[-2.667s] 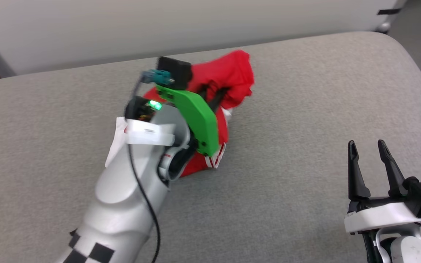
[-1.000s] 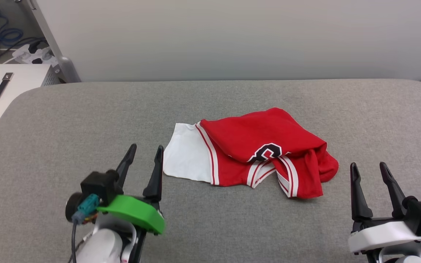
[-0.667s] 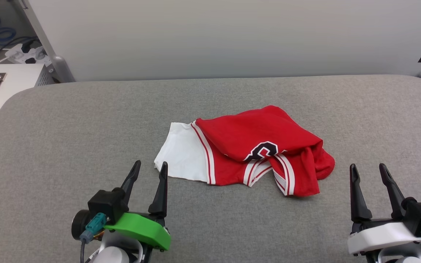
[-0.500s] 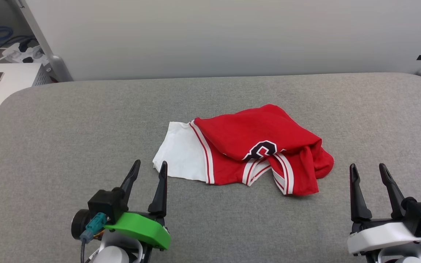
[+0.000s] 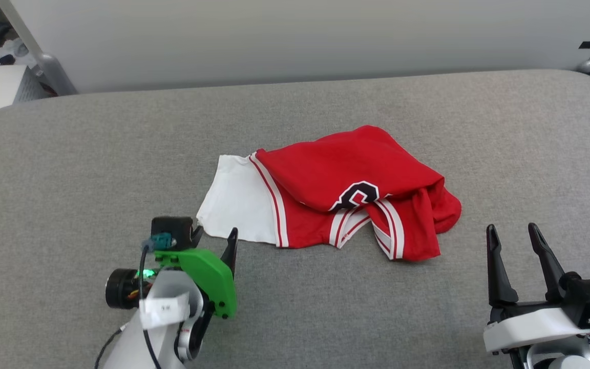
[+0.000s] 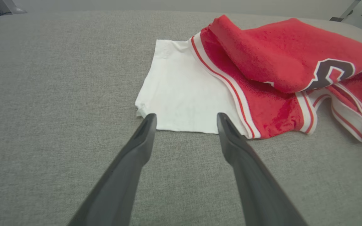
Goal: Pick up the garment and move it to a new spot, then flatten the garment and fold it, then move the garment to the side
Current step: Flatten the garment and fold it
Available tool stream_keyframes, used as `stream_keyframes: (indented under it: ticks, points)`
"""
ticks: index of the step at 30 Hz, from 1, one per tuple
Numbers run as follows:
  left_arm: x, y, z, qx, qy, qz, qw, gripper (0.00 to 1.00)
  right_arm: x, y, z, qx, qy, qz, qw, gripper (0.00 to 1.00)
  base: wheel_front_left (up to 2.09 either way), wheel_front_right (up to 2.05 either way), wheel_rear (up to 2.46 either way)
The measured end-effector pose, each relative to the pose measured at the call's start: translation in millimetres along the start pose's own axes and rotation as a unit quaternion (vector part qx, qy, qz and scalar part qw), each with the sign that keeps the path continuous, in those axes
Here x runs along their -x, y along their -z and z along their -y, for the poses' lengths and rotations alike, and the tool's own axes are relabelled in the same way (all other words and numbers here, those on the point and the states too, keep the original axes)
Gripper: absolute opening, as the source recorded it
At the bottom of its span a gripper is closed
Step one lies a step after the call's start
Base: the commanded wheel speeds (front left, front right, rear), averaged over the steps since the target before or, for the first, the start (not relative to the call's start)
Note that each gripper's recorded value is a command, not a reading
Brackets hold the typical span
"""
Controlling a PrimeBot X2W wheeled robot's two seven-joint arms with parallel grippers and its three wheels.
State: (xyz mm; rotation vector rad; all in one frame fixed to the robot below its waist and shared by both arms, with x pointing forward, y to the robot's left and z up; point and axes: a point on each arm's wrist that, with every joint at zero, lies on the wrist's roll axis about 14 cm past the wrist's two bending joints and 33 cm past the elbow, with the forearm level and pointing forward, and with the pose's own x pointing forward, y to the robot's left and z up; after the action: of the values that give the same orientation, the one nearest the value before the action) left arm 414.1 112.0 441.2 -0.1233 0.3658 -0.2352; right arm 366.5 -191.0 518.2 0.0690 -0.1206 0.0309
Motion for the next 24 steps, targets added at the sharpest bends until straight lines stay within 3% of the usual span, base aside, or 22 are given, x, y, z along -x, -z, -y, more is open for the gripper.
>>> stream_keyframes:
  ticks: [1, 8, 18, 19, 20, 22, 24]
  points:
    - [-10.7, 4.8, -4.2, -0.006, -0.008, -0.042, 0.999, 1.00, -2.0, 4.6, -0.8, 0.000, -0.001, -0.006, 1.000, 1.00, 0.00, 0.00, 0.00]
    - [-35.9, 17.9, -24.5, -0.026, -0.030, -0.135, 0.990, 1.00, -13.5, 13.3, -1.0, 0.000, -0.002, -0.016, 1.000, 1.00, 0.00, 0.00, 0.00]
    - [-57.6, 47.8, -40.9, -0.034, -0.045, -0.196, 0.979, 1.00, -18.0, 30.8, 6.0, 0.002, 0.008, -0.040, 0.999, 1.00, 0.00, 0.00, 0.00]
    - [-58.5, 50.3, -40.1, -0.034, -0.041, -0.202, 0.978, 0.84, -18.0, 32.1, 6.1, 0.002, 0.008, -0.042, 0.999, 1.00, 0.00, 0.00, 0.00]
    - [-59.5, 52.5, -38.6, -0.036, -0.035, -0.207, 0.977, 0.45, -18.3, 33.4, 6.0, 0.001, 0.008, -0.044, 0.999, 1.00, 0.00, 0.00, 0.00]
    - [-58.1, 55.0, -30.3, -0.033, -0.014, -0.212, 0.977, 0.00, -20.6, 31.9, 5.3, -0.002, 0.007, -0.040, 0.999, 1.00, 0.00, 0.00, 0.00]
    - [-55.0, 53.6, -27.7, -0.028, -0.010, -0.207, 0.978, 0.00, -20.6, 30.5, 4.4, -0.003, 0.006, -0.038, 0.999, 1.00, 0.00, 0.00, 0.00]
